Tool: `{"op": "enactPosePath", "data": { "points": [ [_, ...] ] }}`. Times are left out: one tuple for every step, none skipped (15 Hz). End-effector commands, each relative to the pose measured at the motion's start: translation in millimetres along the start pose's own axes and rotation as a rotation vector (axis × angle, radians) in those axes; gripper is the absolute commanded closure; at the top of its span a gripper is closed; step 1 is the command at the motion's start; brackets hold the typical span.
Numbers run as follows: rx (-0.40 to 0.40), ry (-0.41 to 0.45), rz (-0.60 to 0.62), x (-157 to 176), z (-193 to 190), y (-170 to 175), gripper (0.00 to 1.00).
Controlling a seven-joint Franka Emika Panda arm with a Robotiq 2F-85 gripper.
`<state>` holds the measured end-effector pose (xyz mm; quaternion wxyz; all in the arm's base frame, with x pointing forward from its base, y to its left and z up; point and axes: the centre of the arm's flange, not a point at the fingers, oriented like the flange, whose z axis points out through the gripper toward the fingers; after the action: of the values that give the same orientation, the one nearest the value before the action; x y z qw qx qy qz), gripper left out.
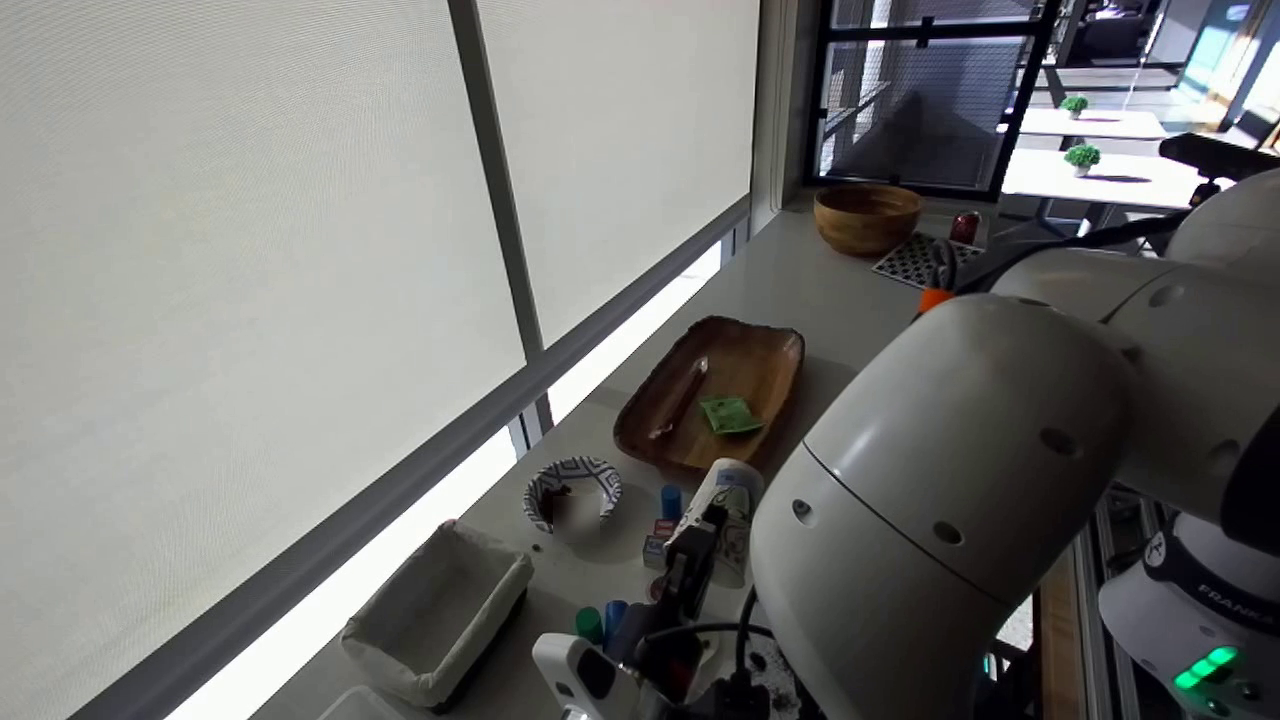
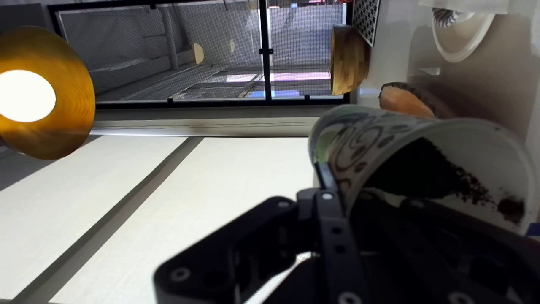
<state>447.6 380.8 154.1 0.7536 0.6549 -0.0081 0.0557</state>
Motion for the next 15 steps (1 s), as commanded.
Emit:
{"op": "enactPosePath", "data": {
  "points": [
    [-0.039, 0.001, -0.017, 6.4, -5.8, -8.0, 0.99],
    [-0.03, 0.004, -0.015, 6.4, -4.8, -9.3, 0.99],
    [-0.031, 0.002, -0.017, 6.7, -4.4, -10.5, 0.99],
    [-0.02, 0.004, -0.012, 7.1, -4.5, -9.8, 0.99],
    [0.001, 0.008, -0.005, 7.1, -3.6, -10.1, 0.99],
    [-0.023, -0.001, -0.019, 7.2, -3.2, -10.4, 0.99],
    [-0.002, 0.011, -0.008, 7.3, -3.3, -10.3, 0.99],
    [-0.029, -0.006, -0.026, 7.3, -3.0, -10.6, 0.99],
    [-0.006, 0.009, -0.014, 7.1, -2.7, -9.9, 0.99],
    [-0.007, -0.007, -0.017, 6.5, -2.1, -9.5, 0.99],
    [-0.033, -0.01, -0.024, 5.9, -2.5, -7.5, 0.99],
    [-0.038, -0.005, -0.023, 5.5, -3.6, -4.9, 0.99],
    [-0.046, 0.0, -0.026, 4.8, -5.4, -2.4, 0.99],
    [-0.057, 0.001, -0.03, 3.8, -6.8, -1.2, 0.99],
    [-0.072, -0.004, -0.039, 2.8, -7.9, -0.9, 0.99]
  ]
}}
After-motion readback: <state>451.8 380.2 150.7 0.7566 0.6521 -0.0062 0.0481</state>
